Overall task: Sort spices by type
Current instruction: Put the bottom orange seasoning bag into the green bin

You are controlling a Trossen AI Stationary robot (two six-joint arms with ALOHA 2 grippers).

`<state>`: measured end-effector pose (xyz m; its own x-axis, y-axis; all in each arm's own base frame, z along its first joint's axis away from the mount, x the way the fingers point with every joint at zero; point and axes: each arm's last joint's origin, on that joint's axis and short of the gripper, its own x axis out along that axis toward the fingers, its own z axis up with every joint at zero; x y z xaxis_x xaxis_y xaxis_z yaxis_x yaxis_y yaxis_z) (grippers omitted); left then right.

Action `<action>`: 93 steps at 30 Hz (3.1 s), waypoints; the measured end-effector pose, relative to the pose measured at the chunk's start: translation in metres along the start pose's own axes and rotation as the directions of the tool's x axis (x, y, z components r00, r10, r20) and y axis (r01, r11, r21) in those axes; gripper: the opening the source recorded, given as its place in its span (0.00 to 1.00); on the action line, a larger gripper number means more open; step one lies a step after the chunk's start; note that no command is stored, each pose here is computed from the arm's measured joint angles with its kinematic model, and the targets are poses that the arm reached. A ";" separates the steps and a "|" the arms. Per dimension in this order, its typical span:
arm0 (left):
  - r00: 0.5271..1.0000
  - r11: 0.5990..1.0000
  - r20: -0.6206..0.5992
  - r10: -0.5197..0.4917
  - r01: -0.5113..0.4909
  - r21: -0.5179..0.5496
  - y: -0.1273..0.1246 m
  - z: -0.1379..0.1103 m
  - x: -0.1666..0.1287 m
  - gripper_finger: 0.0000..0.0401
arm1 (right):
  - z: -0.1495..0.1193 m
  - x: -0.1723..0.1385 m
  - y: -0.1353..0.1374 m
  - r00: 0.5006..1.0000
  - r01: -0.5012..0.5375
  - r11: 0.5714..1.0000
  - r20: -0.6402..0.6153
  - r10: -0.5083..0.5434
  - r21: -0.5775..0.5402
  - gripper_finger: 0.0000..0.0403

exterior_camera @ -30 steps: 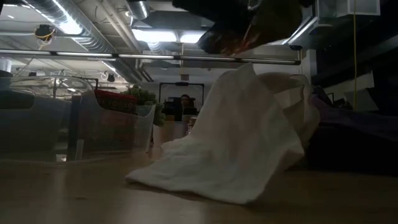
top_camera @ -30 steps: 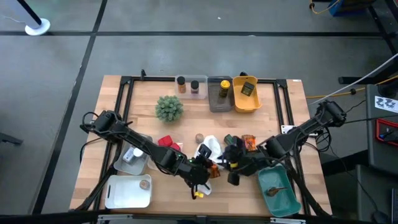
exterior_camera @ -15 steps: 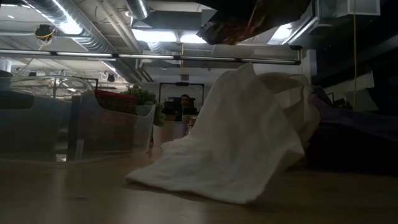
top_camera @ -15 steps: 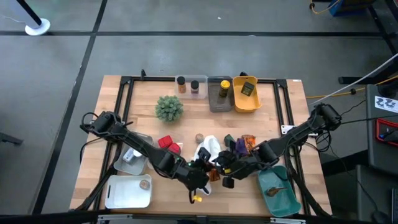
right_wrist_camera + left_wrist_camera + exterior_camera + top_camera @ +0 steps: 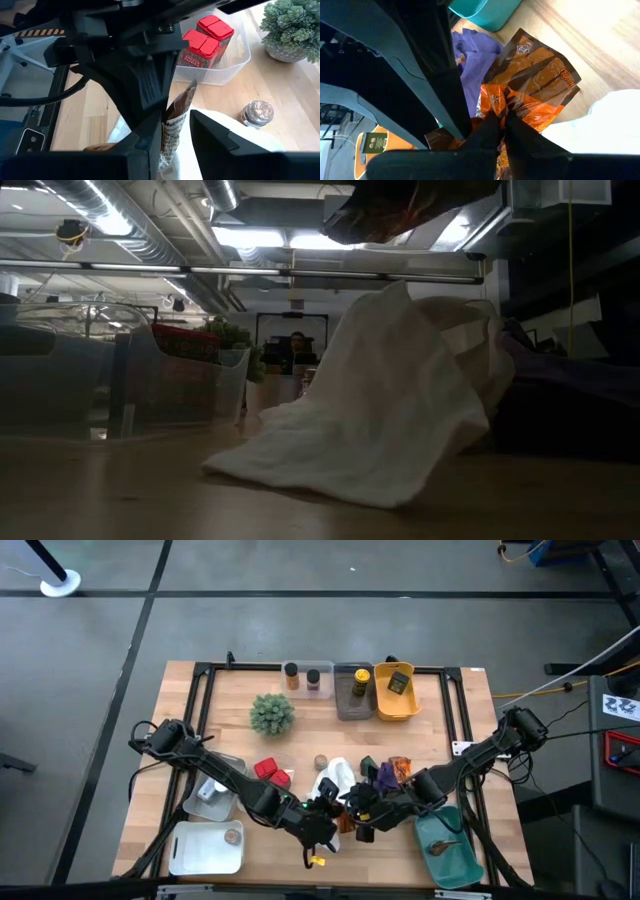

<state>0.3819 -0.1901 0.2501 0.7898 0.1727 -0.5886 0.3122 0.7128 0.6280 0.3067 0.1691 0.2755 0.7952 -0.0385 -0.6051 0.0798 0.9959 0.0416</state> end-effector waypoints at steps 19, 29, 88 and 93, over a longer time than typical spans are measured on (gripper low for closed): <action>1.000 0.998 -0.002 0.007 -0.007 -0.065 0.000 0.000 0.000 0.02 | -0.007 0.013 0.004 1.000 0.027 1.000 -0.014 -0.027 -0.014 0.26; 1.000 0.996 -0.001 0.009 -0.009 -0.089 -0.002 0.001 -0.001 0.02 | -0.006 0.014 0.004 0.999 0.041 0.998 0.003 -0.041 -0.042 0.26; 0.999 0.930 0.019 0.031 -0.022 -0.368 0.015 -0.002 0.007 0.05 | -0.003 0.001 -0.002 0.998 0.060 0.992 -0.011 -0.061 -0.113 0.00; 0.999 0.931 0.033 0.037 -0.023 -0.365 0.015 0.000 0.007 0.15 | -0.003 0.001 -0.002 0.998 0.060 0.992 -0.011 -0.061 -0.112 0.00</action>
<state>0.3923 -0.1778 0.2551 0.8178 0.1769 -0.5477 0.0799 0.9075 0.4124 0.3055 0.1668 0.2720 0.7825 -0.0986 -0.6149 0.0591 0.9947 -0.0843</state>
